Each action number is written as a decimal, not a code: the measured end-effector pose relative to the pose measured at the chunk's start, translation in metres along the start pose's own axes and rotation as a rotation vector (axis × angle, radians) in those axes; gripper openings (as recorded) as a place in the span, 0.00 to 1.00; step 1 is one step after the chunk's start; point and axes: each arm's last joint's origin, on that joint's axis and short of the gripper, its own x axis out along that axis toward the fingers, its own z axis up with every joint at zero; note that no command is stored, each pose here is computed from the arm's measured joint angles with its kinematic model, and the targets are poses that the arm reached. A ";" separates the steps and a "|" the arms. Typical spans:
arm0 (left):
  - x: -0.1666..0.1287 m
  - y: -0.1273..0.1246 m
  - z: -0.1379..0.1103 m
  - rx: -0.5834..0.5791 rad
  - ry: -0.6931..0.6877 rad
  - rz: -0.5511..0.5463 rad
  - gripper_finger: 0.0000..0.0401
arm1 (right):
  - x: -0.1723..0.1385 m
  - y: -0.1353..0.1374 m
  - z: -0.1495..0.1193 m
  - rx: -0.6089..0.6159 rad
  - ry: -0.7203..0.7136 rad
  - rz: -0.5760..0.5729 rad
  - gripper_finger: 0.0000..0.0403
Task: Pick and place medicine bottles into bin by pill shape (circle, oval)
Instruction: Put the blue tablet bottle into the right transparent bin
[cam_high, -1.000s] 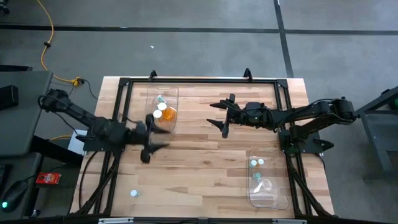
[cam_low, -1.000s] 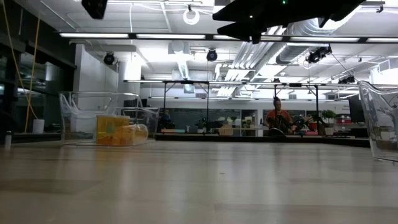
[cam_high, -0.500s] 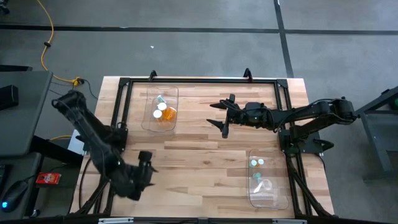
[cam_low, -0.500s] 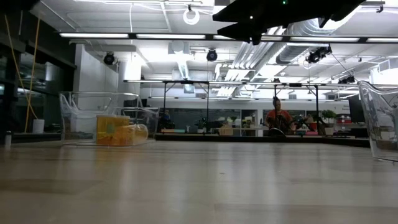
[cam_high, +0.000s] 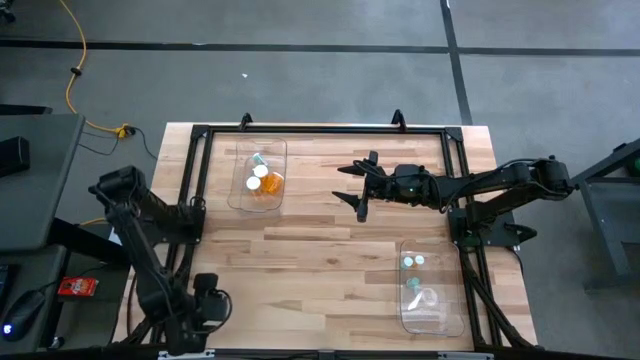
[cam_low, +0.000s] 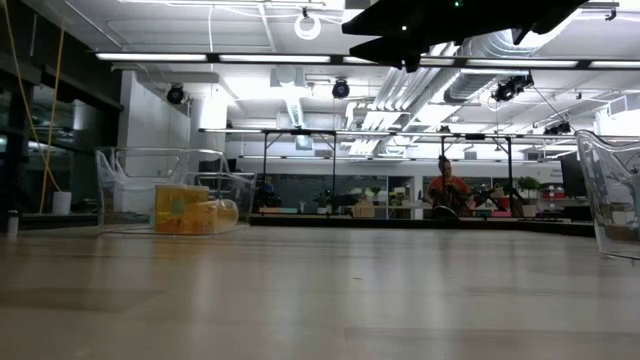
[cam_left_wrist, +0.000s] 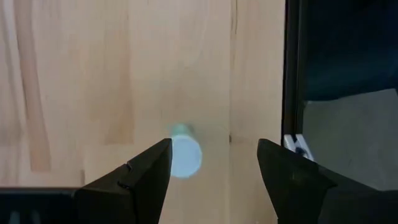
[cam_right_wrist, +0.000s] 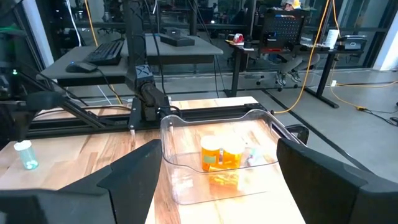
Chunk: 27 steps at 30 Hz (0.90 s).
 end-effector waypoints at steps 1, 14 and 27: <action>0.001 -0.001 -0.003 -0.005 0.002 0.007 0.56 | 0.000 0.000 0.000 0.000 0.000 0.000 0.77; 0.015 -0.001 -0.010 0.027 0.024 0.108 0.56 | 0.000 0.000 0.000 -0.003 -0.001 -0.001 0.77; 0.030 -0.004 -0.013 0.081 0.070 0.146 0.52 | 0.000 0.000 0.000 -0.003 -0.001 0.000 0.77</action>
